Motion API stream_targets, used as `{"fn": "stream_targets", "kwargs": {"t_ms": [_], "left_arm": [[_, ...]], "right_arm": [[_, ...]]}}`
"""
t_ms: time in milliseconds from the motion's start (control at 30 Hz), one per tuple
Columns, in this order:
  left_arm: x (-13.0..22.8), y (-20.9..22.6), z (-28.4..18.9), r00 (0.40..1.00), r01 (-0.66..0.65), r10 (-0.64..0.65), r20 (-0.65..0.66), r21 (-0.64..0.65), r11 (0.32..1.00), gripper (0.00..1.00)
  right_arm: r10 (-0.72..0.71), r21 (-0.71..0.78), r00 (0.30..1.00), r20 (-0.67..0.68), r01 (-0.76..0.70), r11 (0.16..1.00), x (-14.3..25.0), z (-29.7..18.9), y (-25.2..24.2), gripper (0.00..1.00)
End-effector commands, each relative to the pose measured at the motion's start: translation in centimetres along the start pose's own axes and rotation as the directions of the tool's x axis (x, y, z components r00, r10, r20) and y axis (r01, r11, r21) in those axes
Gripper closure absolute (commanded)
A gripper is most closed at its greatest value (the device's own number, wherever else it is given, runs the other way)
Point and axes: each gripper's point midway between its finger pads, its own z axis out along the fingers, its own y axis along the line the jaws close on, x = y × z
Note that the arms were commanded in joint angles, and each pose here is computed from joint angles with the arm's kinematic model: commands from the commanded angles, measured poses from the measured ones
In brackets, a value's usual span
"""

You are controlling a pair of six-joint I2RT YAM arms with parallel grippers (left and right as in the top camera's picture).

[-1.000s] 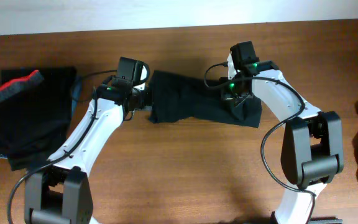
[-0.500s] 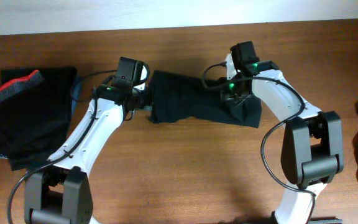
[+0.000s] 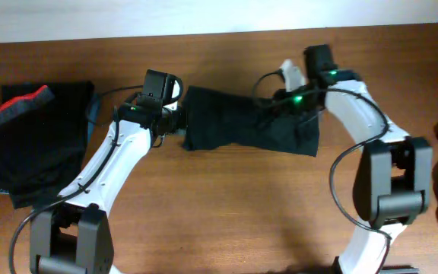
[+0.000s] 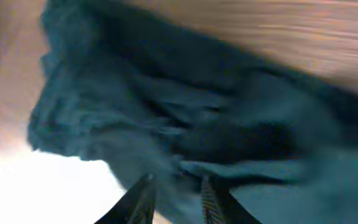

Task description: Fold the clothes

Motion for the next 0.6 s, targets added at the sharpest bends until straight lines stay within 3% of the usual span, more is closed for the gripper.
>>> {"fn": "stream_targets", "kwargs": {"t_ms": [0,233,567], "left_arm": [[-0.6,0.3,-0.5,1.0,-0.006,0.006,0.019,-0.009,1.0,0.69],[-0.6,0.3,-0.4,1.0,-0.006,0.006,0.018,-0.01,1.0,0.69],[-0.6,0.3,-0.4,1.0,-0.006,0.006,0.017,-0.01,1.0,0.69]], "right_arm": [[0.091,0.096,0.994,0.057,-0.097,0.991,-1.2,-2.2,-3.9,0.7],[0.119,0.193,0.992,0.053,-0.127,0.973,-0.6,-2.7,-6.5,0.7],[0.129,0.198,0.989,-0.075,-0.112,0.974,2.0,1.2,-5.9,0.71]]}}
